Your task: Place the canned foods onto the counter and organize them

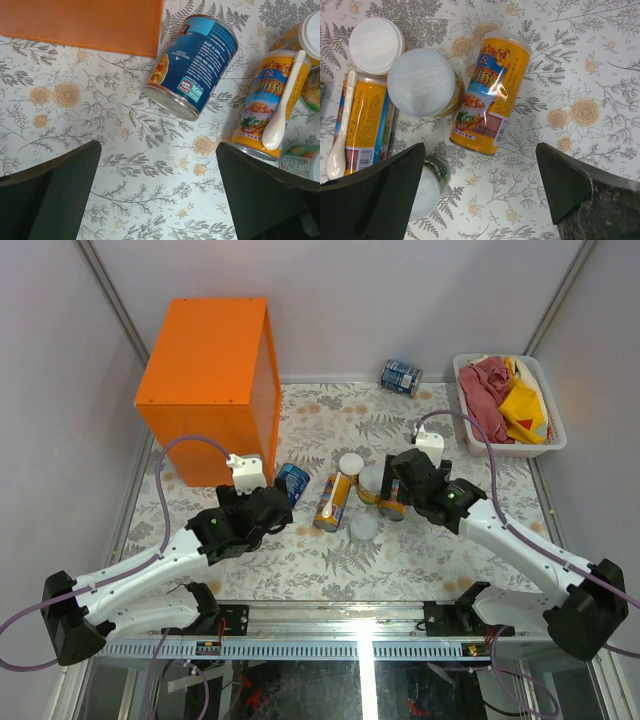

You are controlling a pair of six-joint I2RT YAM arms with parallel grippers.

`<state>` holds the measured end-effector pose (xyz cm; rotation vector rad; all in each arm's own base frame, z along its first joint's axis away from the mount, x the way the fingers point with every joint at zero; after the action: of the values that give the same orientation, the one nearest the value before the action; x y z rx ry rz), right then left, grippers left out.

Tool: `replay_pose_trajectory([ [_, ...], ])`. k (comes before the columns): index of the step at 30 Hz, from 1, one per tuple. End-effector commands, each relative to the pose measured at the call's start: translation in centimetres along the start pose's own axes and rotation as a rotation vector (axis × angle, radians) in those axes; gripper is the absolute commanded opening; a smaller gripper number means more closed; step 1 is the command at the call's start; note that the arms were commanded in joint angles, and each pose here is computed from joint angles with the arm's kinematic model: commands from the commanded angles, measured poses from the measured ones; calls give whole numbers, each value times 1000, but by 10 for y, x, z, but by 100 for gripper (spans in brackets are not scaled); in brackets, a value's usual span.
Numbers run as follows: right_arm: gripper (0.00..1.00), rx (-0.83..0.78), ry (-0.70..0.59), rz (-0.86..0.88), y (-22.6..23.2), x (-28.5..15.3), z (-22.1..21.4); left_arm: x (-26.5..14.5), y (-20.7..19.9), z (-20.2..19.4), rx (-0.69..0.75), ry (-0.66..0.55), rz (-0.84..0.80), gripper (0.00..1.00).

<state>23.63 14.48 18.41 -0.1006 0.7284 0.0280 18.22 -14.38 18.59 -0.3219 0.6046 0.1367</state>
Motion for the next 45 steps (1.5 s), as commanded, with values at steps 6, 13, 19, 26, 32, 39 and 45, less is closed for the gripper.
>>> replay_pose_trajectory([
  [6, 100, 17, -200, 19, -9, -20, 27, 7, -16, 13, -35, -85, -20, 100],
  [13, 100, 29, -246, 66, -7, -27, 35, 13, -24, 16, -10, -101, 13, 100],
  [19, 100, 34, -263, 79, -8, -31, 36, 27, -35, 12, 81, -83, 45, 100],
  [26, 100, 45, -264, 83, -12, -35, 31, 46, -43, 7, 109, -53, 51, 100],
  [32, 100, 48, -286, 89, -15, -40, 31, 67, -47, 5, 123, -44, 67, 100],
  [39, 100, 45, -293, 94, -16, -42, 32, 91, -56, 1, 165, -30, 85, 100],
  [45, 100, 42, -297, 92, -17, -42, 30, 109, -56, -3, 174, -14, 121, 100],
])
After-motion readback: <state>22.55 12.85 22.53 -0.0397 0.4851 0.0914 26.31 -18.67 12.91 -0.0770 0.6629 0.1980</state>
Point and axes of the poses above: each gripper's point midway between its finger pads, its own x axis out along the fingers, its own y axis along the line the jaws close on, z = x × y, the point moved 5 cm from there along -x, back along the fingers, and after that the axes turned 12 degrees about -x, right-handed, at the moved point
